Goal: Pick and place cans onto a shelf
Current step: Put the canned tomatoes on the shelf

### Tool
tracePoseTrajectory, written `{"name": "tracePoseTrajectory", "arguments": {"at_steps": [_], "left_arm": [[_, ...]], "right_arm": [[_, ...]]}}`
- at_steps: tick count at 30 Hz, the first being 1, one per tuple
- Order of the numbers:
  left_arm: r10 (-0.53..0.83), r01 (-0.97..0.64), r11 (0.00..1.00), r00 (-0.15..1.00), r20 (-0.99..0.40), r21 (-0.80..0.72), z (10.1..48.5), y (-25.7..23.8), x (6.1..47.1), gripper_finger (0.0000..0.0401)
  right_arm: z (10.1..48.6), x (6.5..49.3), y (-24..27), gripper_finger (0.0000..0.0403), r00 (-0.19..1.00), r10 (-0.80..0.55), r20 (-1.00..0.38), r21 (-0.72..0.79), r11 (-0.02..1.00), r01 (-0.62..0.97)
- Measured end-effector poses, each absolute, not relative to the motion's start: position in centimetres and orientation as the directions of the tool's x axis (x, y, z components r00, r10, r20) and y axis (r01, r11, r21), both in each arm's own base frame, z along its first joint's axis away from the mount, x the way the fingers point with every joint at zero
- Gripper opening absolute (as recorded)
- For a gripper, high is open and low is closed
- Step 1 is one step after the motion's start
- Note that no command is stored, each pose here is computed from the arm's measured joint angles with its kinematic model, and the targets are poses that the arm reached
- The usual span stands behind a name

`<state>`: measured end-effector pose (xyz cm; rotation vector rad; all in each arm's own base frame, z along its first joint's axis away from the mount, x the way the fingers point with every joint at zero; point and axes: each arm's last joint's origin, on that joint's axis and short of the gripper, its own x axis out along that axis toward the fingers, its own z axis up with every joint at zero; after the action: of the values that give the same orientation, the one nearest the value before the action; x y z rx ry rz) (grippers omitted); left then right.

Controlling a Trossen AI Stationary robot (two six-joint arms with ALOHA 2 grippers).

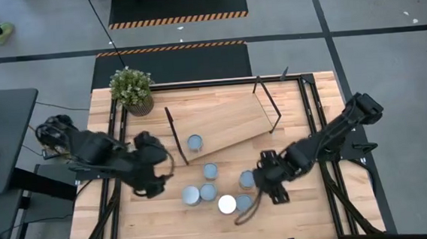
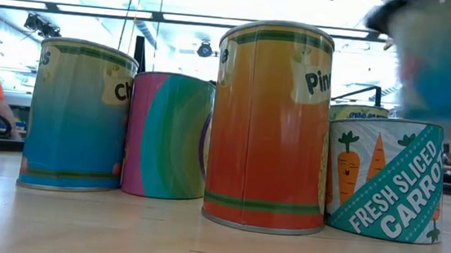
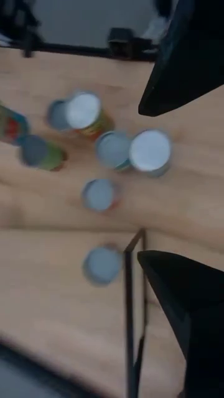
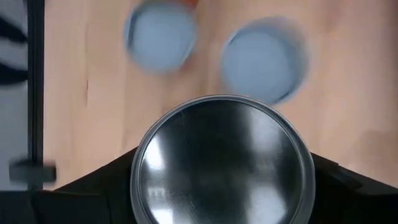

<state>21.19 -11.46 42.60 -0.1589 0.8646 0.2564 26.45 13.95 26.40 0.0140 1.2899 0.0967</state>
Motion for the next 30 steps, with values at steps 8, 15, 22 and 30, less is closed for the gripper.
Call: {"name": "tracePoseTrajectory", "arguments": {"at_steps": [8, 15, 22, 30], "left_arm": [[0.216, -0.248, 0.968, 0.714, -0.666, 0.048, 44.5, -11.0, 17.7, 0.0375], [0.25, -0.241, 0.965, 0.731, -0.634, 0.103, 45.2, -9.8, 16.8, 0.0375], [0.338, -0.341, 0.934, 0.734, -0.589, 0.112, 46.0, -7.2, 16.2, 0.0375], [0.436, -0.49, 0.87, 0.706, -0.558, 0.059, 46.5, -4.9, 16.7, 0.0375]], "right_arm": [[32.0, 30.3, 7.2, 0.0317, 0.456, -0.027, -0.889, 0.09, 0.969, 0.232], [35.2, 31.5, 2.8, 0.0317, 0.559, -0.14, -0.817, 0.044, 0.952, 0.302], [34.9, 33.5, -2.2, 0.0316, 0.607, -0.149, -0.781, -0.009, 0.974, 0.227], [30.8, 37.1, -7.9, 0.0316, 0.559, -0.077, -0.825, -0.015, 0.993, 0.115]]}}
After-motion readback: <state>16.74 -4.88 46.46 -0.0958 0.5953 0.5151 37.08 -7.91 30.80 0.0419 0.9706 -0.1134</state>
